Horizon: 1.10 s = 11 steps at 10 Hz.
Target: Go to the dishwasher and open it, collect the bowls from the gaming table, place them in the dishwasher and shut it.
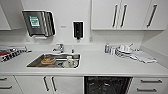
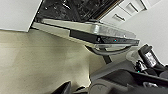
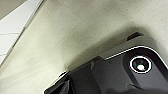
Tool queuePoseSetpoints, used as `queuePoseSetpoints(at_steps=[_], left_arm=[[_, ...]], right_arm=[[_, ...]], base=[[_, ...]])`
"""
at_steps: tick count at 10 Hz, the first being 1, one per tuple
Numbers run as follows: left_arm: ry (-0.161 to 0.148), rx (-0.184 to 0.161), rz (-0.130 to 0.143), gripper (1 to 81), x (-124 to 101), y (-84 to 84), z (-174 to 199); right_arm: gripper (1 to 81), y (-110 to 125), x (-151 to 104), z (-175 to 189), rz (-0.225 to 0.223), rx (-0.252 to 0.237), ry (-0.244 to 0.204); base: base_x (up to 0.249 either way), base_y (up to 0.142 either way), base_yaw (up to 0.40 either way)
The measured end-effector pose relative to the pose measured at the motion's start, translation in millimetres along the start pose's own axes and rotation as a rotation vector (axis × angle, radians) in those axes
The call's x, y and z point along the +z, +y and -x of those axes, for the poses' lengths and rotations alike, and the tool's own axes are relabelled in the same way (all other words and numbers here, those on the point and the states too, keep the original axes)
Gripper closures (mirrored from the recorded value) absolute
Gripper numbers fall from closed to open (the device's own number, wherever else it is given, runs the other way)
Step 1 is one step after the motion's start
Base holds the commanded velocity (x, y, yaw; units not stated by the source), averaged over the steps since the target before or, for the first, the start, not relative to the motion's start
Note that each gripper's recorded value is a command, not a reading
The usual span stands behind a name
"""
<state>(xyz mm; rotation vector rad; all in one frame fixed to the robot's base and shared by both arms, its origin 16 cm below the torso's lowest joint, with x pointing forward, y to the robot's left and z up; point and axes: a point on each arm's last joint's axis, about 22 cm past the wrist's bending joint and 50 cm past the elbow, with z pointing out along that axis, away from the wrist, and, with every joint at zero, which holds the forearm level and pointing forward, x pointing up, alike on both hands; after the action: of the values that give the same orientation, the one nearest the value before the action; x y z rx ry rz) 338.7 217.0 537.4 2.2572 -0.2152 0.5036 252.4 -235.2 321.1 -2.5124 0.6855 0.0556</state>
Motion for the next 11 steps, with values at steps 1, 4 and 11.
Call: queuePoseSetpoints(at_steps=[1, 4, 11], left_arm=[[-0.012, -0.010, -0.022, 1.0, 6, -12.2, 10], [-0.069, -0.055, -0.108, 1.0, 27, -57.6, 59], [-0.207, -0.165, -0.240, 1.0, 78, -98.9, 199]], right_arm=[[1.0, 16, 1, 11, 0.011, -0.042, 0.003], [1.0, 29, 16, 20, 0.017, -0.133, 0.026], [1.0, 42, 69, 60, 0.082, -0.315, 0.035]], base=[[0.000, 0.000, 0.000], [0.000, 0.000, 0.000], [0.000, 0.000, 0.000]])
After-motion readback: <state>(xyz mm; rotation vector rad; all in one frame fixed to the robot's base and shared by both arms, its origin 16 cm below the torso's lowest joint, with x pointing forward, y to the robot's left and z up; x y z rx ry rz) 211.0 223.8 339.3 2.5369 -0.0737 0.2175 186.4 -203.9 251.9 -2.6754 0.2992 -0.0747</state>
